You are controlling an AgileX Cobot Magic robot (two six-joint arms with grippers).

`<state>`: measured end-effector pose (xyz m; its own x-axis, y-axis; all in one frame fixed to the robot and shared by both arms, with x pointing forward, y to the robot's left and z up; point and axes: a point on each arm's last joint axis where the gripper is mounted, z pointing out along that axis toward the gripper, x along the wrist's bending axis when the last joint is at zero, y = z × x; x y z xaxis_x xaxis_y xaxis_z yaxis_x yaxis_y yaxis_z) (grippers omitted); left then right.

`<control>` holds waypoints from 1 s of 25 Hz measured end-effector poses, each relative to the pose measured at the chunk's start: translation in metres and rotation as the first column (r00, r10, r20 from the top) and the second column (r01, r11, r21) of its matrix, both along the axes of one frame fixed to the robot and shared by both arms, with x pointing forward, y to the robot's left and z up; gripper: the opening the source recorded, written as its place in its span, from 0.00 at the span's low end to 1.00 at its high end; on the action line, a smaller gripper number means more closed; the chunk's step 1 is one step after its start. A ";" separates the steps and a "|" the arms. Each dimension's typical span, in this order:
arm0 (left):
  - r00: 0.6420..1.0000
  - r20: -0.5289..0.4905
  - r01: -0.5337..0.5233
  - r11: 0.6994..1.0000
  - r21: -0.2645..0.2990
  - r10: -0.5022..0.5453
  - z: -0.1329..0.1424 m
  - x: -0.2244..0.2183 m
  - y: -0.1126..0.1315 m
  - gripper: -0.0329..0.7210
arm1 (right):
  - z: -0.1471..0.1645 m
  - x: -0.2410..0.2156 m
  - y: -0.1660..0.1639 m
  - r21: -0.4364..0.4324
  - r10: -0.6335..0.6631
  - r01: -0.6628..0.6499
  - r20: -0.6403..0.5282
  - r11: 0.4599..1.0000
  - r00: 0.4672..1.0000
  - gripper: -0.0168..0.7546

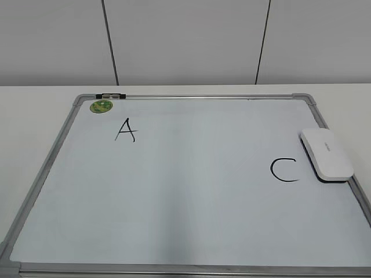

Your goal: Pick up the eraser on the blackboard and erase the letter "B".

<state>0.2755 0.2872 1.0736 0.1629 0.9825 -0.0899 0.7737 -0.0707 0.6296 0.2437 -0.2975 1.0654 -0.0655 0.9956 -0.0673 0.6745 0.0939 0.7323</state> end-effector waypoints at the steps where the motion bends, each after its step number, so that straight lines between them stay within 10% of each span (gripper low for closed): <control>1: 1.000 -0.006 -0.002 1.000 0.002 0.002 -0.005 0.002 0.000 0.61 | -0.007 0.003 0.000 0.000 0.000 0.000 -0.012 1.000 1.000 0.79; 25: 0.999 0.019 -0.028 0.999 0.028 0.028 -0.029 0.013 0.003 0.58 | -0.019 0.013 0.000 0.003 -0.004 0.004 0.017 1.000 1.000 0.79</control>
